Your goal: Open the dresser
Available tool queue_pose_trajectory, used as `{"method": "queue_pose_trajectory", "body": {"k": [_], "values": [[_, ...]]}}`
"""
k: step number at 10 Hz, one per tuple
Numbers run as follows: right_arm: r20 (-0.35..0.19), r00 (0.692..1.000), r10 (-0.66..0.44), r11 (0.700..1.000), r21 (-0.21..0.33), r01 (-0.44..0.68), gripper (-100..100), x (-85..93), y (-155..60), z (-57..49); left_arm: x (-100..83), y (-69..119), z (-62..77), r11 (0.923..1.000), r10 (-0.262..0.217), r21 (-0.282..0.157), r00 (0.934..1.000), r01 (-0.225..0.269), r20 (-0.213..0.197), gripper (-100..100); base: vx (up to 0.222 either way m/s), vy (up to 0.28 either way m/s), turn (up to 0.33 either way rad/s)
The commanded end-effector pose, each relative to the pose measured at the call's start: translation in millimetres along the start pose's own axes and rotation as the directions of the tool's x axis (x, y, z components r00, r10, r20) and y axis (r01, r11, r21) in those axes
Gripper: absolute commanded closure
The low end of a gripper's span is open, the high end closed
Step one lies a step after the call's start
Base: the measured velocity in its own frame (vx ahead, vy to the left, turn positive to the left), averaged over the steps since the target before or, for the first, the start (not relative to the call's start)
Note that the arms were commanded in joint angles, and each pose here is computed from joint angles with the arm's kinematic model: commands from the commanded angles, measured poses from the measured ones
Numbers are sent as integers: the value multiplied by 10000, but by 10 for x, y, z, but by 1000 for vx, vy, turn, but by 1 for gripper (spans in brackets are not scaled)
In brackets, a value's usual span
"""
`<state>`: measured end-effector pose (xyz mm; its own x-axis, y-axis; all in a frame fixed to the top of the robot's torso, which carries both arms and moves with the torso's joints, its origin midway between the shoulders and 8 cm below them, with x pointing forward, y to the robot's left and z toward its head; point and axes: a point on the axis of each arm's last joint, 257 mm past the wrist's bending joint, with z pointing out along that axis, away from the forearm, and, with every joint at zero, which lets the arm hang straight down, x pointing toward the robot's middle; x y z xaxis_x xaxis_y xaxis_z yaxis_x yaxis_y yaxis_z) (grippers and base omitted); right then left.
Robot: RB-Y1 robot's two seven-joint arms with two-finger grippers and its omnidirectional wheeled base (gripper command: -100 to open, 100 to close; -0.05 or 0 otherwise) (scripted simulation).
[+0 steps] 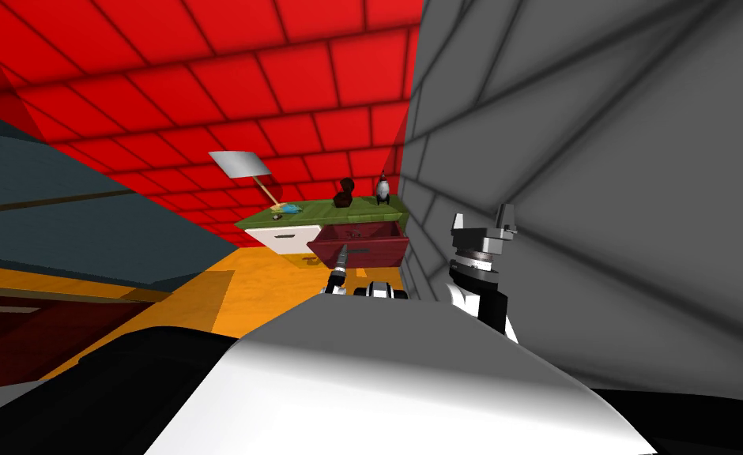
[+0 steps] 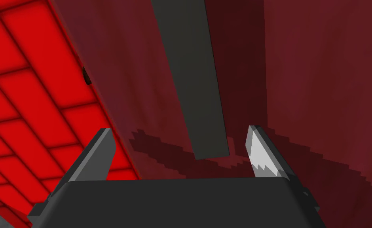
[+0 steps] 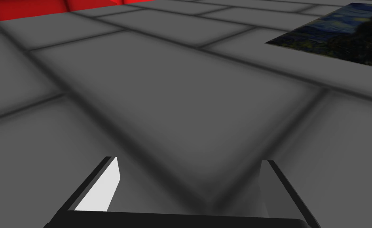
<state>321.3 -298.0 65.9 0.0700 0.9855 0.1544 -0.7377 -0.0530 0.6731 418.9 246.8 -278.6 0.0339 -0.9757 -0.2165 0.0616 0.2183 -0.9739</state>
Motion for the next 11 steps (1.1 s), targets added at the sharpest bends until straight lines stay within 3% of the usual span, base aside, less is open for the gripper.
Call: {"method": "queue_pose_trajectory", "body": {"k": [1,4,5,6,11], "values": [[0,10000,0,10000,0,0,0,0,0,0,-40,-141,51,10000,3,5,10000,-3,7,-100,-11,0,-6],[0,10000,0,10000,0,0,0,0,0,0,-79,-303,95,10000,0,3,10000,0,13,-100,-17,-2,-6],[0,10000,0,10000,0,0,0,0,0,0,-69,-214,55,9999,-3,-143,10000,3,-11,-100,0,0,0],[0,10000,0,10000,0,0,0,0,0,0,-68,-204,52,9998,-6,-195,10000,6,-20,0,0,0,0],[0,10000,0,10000,0,0,0,0,0,0,-64,-158,35,9995,-5,-310,10000,4,-32,0,0,0,0]]}}
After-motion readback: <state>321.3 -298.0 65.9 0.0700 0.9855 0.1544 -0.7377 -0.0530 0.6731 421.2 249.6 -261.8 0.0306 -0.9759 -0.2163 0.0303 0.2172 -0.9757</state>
